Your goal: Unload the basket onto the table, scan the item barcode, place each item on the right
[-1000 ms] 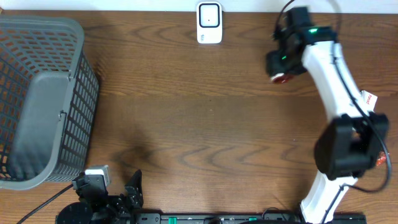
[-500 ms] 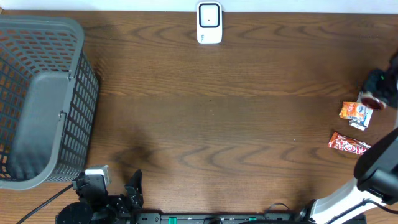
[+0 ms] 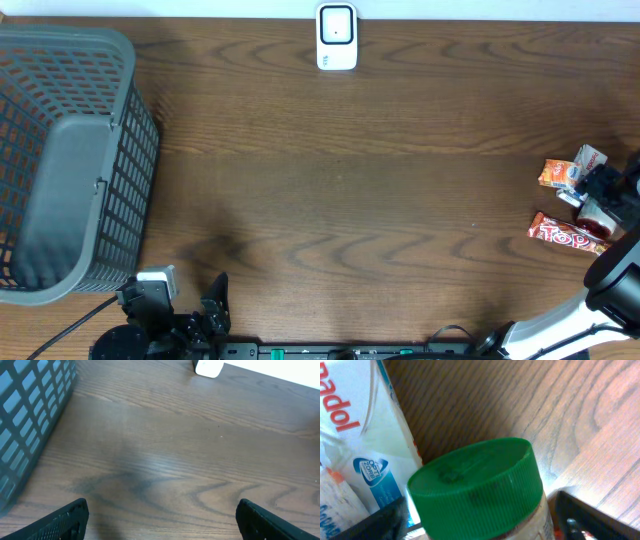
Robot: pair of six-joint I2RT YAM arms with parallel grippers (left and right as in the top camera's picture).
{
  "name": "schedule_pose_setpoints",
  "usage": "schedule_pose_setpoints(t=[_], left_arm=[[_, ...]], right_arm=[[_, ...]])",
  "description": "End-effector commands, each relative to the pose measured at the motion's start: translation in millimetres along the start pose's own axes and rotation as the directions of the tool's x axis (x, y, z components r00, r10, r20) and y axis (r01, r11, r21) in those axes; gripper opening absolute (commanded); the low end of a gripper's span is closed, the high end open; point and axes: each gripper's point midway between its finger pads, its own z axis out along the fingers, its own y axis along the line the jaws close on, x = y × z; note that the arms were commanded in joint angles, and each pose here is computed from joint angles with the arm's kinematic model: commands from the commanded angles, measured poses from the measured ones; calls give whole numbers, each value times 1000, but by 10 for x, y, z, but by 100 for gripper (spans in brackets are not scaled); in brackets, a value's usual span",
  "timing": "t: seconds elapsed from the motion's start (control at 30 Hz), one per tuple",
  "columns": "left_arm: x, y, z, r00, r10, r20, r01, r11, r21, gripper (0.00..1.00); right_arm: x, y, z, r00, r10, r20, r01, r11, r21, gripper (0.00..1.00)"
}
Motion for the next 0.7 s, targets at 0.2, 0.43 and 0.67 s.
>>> schedule_pose_setpoints(t=[0.2,0.43,0.67], left_arm=[[7,-23,-5,1000,5,-2,-5,1000,14,94],[7,-23,-5,1000,5,-2,-5,1000,14,94],[7,-23,-5,1000,5,-2,-5,1000,14,95]], right_arm=[[-744,74,-1208,981,104,164,-90,991,-95,99],[-983,648,-3236,871,155,466,131,842,-524,99],[-210,320,-5229,528,274,804,380,770,-512,99]])
